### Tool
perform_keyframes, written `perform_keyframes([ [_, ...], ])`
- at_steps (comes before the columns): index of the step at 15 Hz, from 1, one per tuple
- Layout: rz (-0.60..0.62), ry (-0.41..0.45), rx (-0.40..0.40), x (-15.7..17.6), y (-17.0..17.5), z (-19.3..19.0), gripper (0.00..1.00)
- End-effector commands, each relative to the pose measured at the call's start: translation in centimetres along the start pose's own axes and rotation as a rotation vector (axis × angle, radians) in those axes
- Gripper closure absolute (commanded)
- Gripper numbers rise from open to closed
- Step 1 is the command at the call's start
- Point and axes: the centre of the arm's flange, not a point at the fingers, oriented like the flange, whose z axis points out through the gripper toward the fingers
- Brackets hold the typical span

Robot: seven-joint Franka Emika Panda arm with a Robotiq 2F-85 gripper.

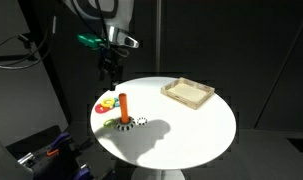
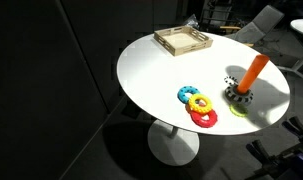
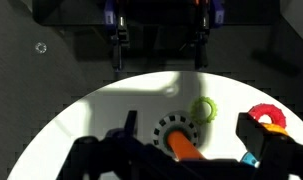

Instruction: Pick up a light green ring and stack it on top of the ring stacking stand

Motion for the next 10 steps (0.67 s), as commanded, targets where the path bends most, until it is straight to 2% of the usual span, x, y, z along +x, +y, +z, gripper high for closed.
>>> perform_keyframes([
  [1, 0.007, 0.065, -0.021, -1.5, -2.5, 1.7, 0.00],
  [6, -0.032, 0.137, -0.026, -1.8, -4.3, 3.1, 0.00],
  [7, -0.040, 0.130, -0.014, -2.0, -4.4, 3.1, 0.00],
  [8, -0.046, 0.101, -0.035, -0.7, -4.0, 3.3, 0.00],
  [10, -0.048, 0.104, -0.030, -1.0, -4.2, 3.3, 0.00],
])
